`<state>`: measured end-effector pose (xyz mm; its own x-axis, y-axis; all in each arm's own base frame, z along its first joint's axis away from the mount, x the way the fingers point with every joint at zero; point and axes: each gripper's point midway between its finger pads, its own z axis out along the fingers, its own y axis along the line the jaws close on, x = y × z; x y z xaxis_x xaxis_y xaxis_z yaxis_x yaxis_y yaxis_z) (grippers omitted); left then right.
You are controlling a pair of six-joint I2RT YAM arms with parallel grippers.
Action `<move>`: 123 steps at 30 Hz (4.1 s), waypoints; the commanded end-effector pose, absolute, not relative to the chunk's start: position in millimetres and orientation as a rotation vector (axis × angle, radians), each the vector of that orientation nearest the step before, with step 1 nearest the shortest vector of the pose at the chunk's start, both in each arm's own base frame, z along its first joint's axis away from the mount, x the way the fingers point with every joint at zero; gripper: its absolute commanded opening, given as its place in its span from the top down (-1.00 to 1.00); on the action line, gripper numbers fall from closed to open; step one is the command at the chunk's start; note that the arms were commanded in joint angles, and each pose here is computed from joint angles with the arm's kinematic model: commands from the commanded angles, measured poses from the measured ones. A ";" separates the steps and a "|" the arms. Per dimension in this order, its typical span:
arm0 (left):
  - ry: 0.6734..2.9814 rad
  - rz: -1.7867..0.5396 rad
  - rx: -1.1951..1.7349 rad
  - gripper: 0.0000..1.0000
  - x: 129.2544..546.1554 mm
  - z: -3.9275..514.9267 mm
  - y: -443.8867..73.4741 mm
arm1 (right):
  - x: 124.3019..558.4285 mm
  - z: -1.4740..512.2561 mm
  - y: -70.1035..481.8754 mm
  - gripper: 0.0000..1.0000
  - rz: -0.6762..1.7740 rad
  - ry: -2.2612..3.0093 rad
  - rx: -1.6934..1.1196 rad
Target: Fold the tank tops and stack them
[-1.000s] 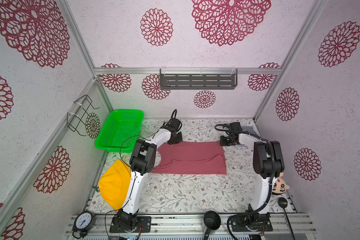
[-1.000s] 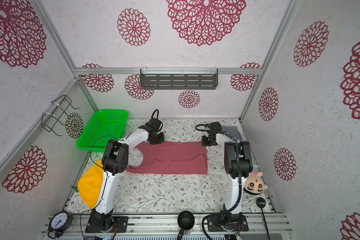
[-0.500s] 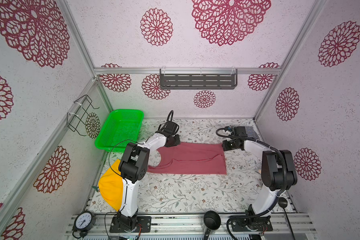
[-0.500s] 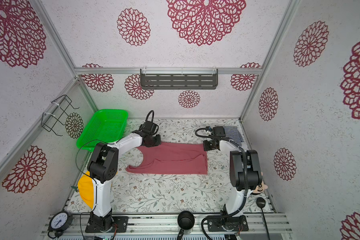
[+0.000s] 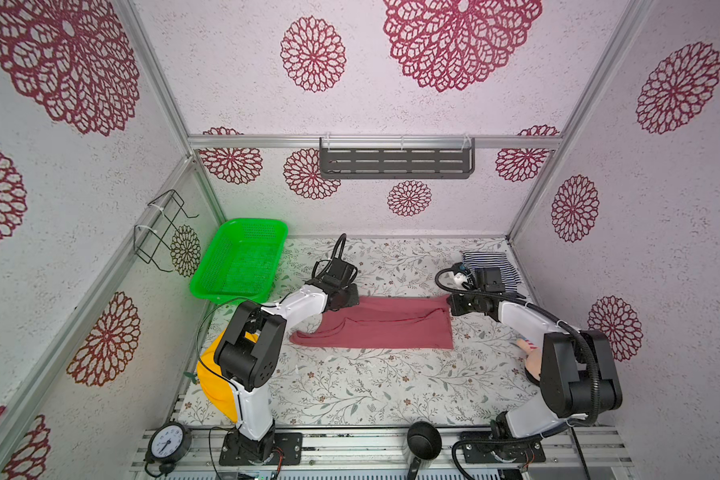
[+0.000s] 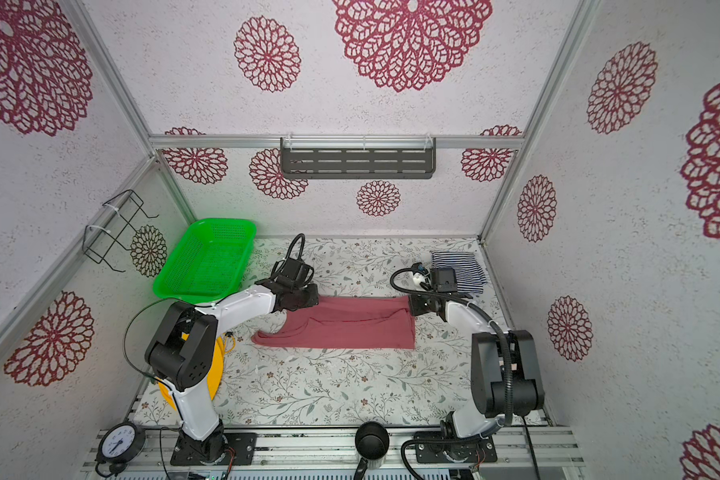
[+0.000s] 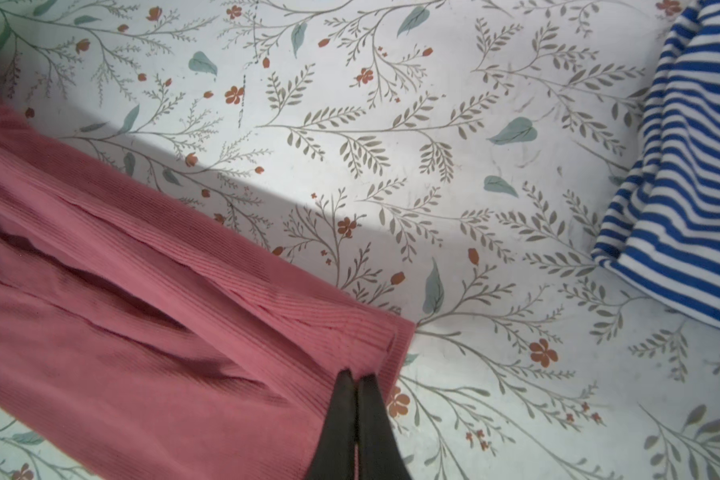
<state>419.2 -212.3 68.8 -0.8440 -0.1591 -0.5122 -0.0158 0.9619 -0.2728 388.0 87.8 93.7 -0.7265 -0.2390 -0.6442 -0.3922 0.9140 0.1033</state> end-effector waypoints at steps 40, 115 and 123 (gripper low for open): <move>2.583 -0.581 -0.174 0.20 416.6 61.1 -254.8 | 391.5 85.4 97.8 0.22 0.248 2.633 0.003; 2.722 -0.499 0.003 -0.23 333.0 50.0 -224.5 | 344.9 89.5 280.8 0.48 0.544 2.641 -0.491; 2.694 -0.514 -0.119 -0.21 343.2 53.9 -205.9 | 348.0 63.9 297.5 0.49 0.548 2.683 -0.470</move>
